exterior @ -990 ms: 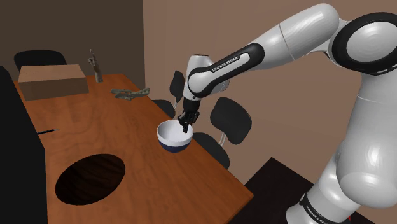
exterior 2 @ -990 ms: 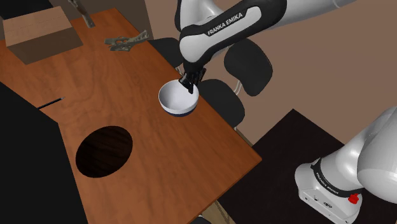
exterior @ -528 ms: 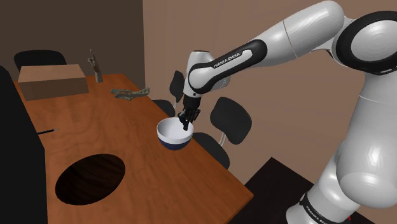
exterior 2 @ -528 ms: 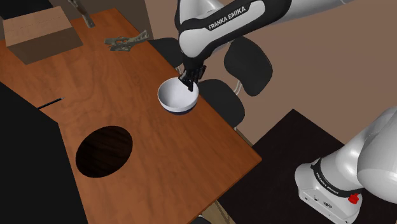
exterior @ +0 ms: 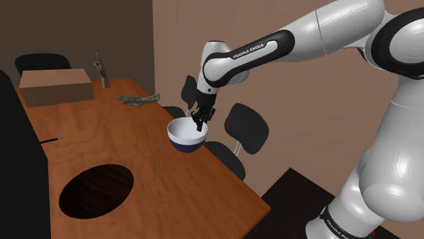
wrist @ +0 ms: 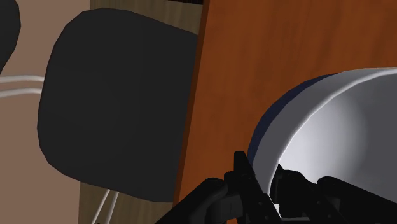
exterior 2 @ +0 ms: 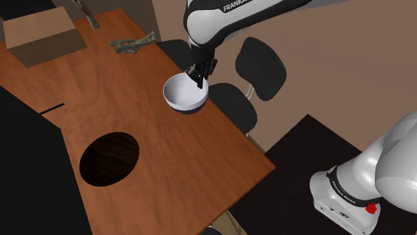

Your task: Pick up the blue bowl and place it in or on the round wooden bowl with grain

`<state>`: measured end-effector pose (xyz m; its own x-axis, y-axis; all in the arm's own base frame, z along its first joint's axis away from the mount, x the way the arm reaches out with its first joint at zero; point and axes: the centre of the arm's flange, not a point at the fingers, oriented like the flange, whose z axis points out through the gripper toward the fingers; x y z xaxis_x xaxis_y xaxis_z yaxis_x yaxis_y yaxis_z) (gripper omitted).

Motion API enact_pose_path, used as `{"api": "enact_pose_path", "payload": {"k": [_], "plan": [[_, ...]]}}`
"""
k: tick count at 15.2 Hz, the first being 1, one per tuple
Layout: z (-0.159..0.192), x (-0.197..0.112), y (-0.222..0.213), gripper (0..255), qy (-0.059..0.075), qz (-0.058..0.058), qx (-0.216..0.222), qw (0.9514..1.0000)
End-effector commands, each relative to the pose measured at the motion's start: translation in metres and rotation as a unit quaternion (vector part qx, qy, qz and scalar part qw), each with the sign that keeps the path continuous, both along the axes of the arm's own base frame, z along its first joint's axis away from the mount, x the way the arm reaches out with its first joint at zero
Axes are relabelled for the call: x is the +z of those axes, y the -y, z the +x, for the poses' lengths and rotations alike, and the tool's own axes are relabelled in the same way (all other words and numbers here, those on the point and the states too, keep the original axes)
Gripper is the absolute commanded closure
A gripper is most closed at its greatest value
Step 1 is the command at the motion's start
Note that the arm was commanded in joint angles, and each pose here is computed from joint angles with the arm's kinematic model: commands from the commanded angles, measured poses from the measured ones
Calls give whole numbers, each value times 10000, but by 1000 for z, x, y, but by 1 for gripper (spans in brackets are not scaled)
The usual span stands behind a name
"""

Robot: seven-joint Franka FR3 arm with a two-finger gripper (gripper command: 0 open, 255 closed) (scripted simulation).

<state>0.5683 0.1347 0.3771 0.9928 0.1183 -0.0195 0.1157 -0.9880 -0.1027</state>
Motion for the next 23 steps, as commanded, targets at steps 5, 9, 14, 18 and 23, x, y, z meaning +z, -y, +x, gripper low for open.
{"api": "enact_pose_path", "payload": {"k": [5, 9, 14, 18, 23], "plan": [[0, 33, -1, 255, 1, 0, 0, 10000], [0, 54, -1, 255, 1, 0, 0, 10000], [0, 67, -40, 255, 1, 0, 0, 10000], [-1, 71, -93, 255, 1, 0, 0, 10000], [-2, 75, -159, 255, 1, 0, 0, 10000]]}}
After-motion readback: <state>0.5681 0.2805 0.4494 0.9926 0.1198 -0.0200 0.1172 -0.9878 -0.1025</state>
